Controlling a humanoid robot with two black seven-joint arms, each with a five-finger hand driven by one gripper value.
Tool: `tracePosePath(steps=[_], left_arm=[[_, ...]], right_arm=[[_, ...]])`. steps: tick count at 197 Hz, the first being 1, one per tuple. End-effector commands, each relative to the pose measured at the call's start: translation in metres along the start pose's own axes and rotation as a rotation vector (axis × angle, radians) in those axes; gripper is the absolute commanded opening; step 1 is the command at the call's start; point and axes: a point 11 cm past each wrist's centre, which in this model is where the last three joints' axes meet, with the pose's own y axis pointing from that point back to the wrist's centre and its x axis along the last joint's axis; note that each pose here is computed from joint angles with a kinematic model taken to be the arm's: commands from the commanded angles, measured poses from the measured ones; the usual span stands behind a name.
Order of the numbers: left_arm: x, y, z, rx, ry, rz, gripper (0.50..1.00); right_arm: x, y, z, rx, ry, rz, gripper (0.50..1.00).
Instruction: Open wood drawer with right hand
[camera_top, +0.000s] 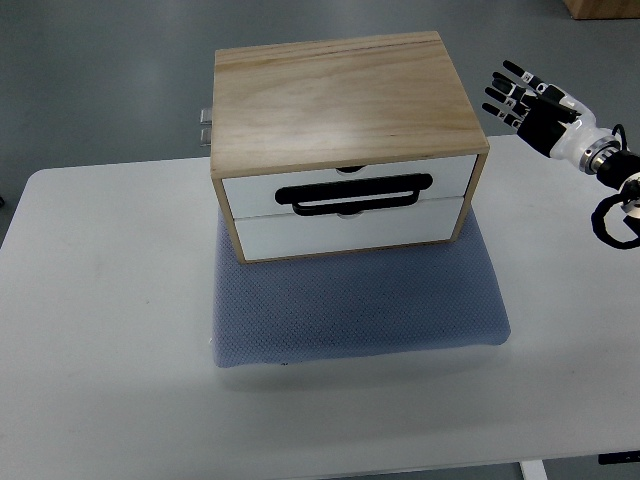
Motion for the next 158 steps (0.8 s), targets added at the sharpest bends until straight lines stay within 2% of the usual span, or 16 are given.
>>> tracePosePath(steps=[1, 51, 73, 112, 158], left_arm=[[0.0, 0.0, 0.0, 0.0, 0.0, 0.0, 1.0], [0.0, 0.0, 0.0, 0.0, 0.0, 0.0, 1.0], [0.0, 0.0, 0.0, 0.0, 0.0, 0.0, 1.0], [0.0, 0.0, 0.0, 0.0, 0.0, 0.0, 1.0], [0.0, 0.0, 0.0, 0.0, 0.0, 0.0, 1.0]], right_arm=[[0.01, 0.008, -0.023, 0.023, 0.043, 0.017, 0.944], [-0.002, 0.017, -0.052, 0.062, 0.089, -0.004, 0.944], [0.001, 0.037, -0.066, 0.006, 0.217, -0.016, 0.944], [-0.01, 0.052, -0.085, -0.032, 0.332, -0.088, 0.944], [-0.048, 0.061, -0.102, -0.089, 0.549, -0.265, 0.944]])
